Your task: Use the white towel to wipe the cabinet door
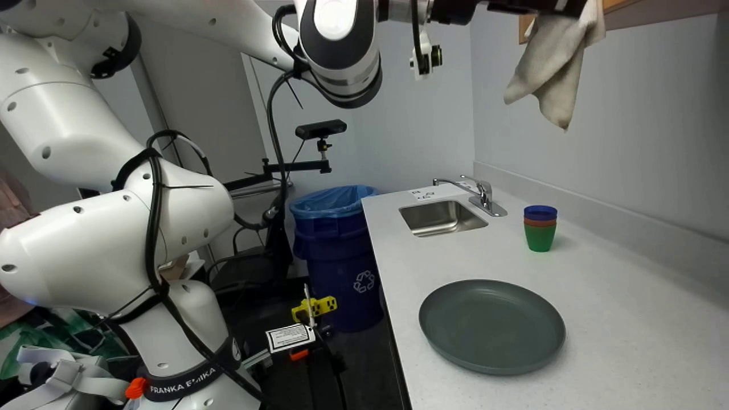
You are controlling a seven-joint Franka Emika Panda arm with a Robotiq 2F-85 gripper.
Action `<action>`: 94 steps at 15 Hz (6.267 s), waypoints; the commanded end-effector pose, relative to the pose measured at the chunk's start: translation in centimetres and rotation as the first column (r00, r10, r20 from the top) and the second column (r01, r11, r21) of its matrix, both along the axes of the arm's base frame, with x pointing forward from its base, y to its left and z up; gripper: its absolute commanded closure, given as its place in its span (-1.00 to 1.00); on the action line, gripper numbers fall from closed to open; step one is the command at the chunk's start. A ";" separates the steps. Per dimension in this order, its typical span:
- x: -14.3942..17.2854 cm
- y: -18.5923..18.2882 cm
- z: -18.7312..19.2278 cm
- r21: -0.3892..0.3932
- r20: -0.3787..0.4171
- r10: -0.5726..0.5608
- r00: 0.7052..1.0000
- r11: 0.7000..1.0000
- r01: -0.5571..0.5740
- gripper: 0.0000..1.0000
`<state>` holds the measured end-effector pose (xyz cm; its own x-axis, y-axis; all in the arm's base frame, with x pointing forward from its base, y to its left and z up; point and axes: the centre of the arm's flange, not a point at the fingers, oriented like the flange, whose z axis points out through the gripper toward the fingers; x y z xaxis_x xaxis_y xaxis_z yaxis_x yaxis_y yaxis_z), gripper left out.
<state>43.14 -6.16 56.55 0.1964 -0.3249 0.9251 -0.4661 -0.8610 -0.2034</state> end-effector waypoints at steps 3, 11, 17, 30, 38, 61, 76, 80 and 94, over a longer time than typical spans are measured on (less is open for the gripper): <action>2.0 -0.1 1.3 0.083 -0.187 0.004 0.982 0.996 0.011 0.97; -1.0 3.7 12.3 -0.099 0.040 0.049 0.998 0.994 -0.045 0.97; -1.4 6.9 19.2 -0.169 0.270 0.115 0.956 0.983 -0.071 0.97; 3.9 3.3 15.7 -0.080 0.307 0.082 0.948 0.995 -0.060 0.97; 3.0 0.2 6.7 0.038 0.186 0.017 0.982 0.999 -0.025 0.97; -2.2 2.3 11.7 0.063 -0.034 0.137 0.990 0.989 -0.135 0.97; 3.4 2.9 17.5 -0.053 0.353 0.250 0.902 0.967 -0.247 0.97; 3.7 2.5 15.2 -0.024 0.305 0.234 0.923 0.971 -0.238 0.97; 3.1 -2.4 -0.7 0.122 0.026 0.131 0.991 0.984 -0.133 0.97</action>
<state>42.69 -5.23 61.48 0.1192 -0.3457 0.9307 -0.2821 -0.9106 -0.3021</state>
